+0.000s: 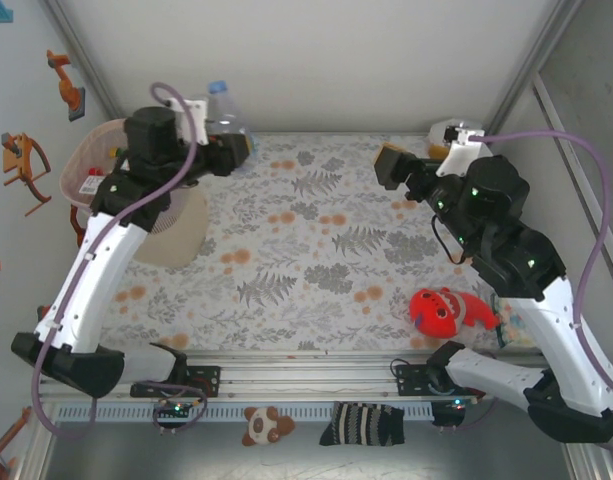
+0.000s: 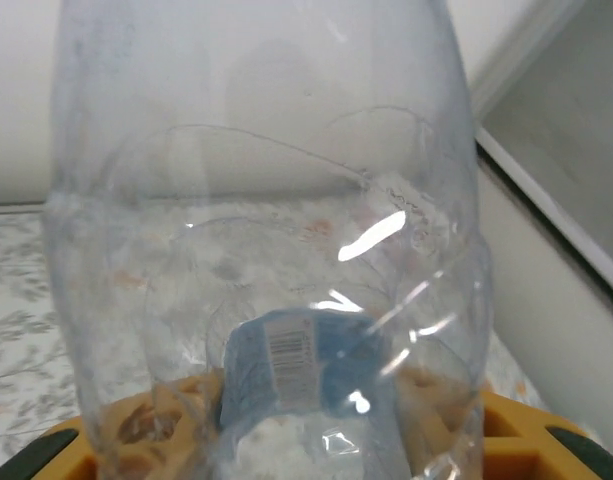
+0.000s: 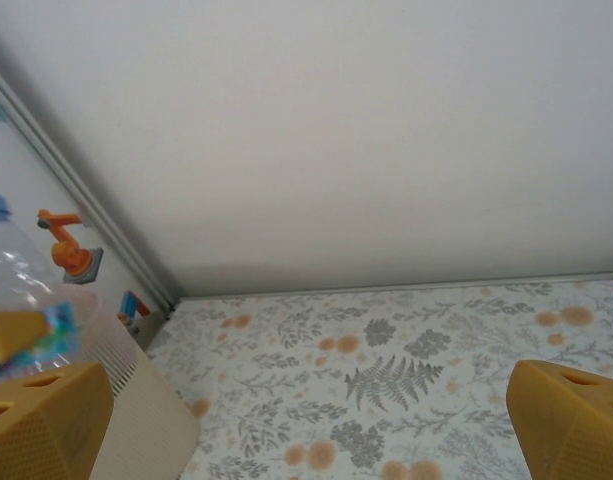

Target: Put the plastic bottles in the bin

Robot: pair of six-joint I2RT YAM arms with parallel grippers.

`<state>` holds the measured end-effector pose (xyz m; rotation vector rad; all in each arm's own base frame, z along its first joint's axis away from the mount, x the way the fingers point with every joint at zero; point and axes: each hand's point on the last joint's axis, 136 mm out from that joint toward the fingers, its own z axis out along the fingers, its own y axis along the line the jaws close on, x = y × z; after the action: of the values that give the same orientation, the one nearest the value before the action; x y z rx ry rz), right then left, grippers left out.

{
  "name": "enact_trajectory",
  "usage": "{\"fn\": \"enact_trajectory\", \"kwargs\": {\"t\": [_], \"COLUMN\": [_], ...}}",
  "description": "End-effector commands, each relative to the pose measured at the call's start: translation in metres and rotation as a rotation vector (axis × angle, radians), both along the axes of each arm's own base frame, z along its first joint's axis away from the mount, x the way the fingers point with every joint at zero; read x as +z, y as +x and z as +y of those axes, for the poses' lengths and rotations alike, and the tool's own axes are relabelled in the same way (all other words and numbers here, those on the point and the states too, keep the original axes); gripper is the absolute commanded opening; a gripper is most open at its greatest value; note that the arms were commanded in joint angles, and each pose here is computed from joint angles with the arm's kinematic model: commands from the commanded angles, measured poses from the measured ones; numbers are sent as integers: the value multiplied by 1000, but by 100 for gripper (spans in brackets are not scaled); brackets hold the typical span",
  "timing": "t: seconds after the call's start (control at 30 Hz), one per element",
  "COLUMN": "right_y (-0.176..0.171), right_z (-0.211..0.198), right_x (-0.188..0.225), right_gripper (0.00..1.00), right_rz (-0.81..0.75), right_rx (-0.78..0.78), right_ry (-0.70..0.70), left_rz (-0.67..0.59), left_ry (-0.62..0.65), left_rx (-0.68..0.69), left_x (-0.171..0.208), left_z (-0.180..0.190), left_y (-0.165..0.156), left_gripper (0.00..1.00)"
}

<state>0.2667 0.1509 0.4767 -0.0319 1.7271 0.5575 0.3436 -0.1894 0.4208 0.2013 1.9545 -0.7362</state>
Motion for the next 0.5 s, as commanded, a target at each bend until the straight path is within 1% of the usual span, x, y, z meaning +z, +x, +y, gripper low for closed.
{"fn": "enact_trajectory", "kwargs": {"t": [0.0,0.07,0.2,0.27,0.33,0.47], "right_y": [4,4,4,4,4,4], "right_z": [-8,-10,-15,-15,-16,-18], "right_x": [-10,-10,-10,-10,-10,-11], "right_gripper": [99,99,99,99,99,98], "right_rz": [18,21,15,14,14,13], "right_rx": [-48,-60,-76,-80,-86,-93], "right_ry": [-41,-47,-58,-65,-66,-81], "left_rz": [7,1,57,106,161,274], "left_ry": [-119,-154,-227,-267,-308,-400], "left_rx": [157,237,447,575,674,798], "left_x": [16,21,17,11,2,-17], "left_z": [35,57,109,135,156,184], "left_y": [8,12,22,26,31,42], "left_gripper": [32,32,31,32,35,36]}}
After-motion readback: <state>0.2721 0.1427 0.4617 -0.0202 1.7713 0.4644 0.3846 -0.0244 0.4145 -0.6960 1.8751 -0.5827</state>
